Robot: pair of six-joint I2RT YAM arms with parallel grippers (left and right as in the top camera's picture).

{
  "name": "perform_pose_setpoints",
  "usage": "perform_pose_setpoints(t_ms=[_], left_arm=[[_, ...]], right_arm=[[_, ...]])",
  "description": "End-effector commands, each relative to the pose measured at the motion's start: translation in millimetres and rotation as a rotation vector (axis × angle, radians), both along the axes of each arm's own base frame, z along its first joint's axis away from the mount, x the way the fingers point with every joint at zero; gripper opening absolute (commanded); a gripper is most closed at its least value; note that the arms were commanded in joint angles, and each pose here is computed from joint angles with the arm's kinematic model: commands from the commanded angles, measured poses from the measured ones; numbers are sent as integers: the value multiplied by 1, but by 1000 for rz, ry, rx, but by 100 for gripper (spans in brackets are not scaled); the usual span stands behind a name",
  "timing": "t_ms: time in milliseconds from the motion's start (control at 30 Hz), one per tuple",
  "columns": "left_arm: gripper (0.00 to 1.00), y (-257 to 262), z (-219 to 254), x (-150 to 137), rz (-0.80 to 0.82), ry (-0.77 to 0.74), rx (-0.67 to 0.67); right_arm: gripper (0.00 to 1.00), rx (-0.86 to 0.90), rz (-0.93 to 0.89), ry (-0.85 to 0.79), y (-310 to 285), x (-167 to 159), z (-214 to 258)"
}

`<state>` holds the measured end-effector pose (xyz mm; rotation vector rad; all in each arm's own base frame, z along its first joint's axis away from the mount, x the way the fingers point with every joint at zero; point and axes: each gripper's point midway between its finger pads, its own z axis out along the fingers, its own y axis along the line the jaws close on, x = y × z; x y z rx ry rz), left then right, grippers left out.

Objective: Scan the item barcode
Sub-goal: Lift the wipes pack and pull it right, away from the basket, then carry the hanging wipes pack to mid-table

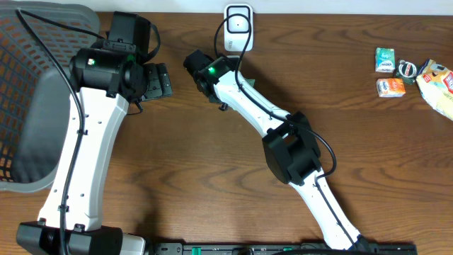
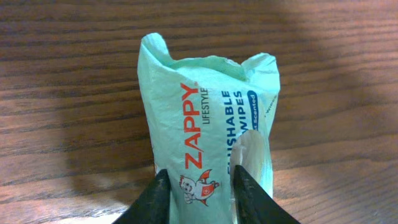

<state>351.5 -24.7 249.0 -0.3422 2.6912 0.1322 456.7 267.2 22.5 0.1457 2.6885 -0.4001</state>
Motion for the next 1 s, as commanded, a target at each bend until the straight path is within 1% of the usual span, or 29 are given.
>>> perform_pose_setpoints(t_ms=[0, 100, 167, 300, 333, 400, 500, 667, 867, 967], left_arm=[[98, 3, 0, -1, 14, 0, 8], [98, 3, 0, -1, 14, 0, 8], [98, 3, 0, -1, 14, 0, 8], [98, 3, 0, -1, 14, 0, 8], [98, 3, 0, -1, 14, 0, 8], [98, 3, 0, -1, 14, 0, 8], [98, 3, 0, -1, 14, 0, 8], [98, 3, 0, -1, 14, 0, 8], [98, 3, 0, -1, 14, 0, 8], [98, 3, 0, -1, 14, 0, 8]], right_arm=[[19, -9, -12, 17, -3, -2, -9], [11, 29, -6, 47, 3, -7, -12], [9, 35, -4, 51, 4, -7, -11], [5, 45, -16, 42, -3, -4, 4], [1, 55, -21, 37, -5, -4, 11], [1, 88, -22, 37, -6, -2, 24], [1, 178, 26, 63, -2, -1, 44], [1, 381, 185, 148, 16, -2, 67], [1, 725, 516, 293, 55, -19, 83], [1, 901, 670, 334, 67, -30, 99]])
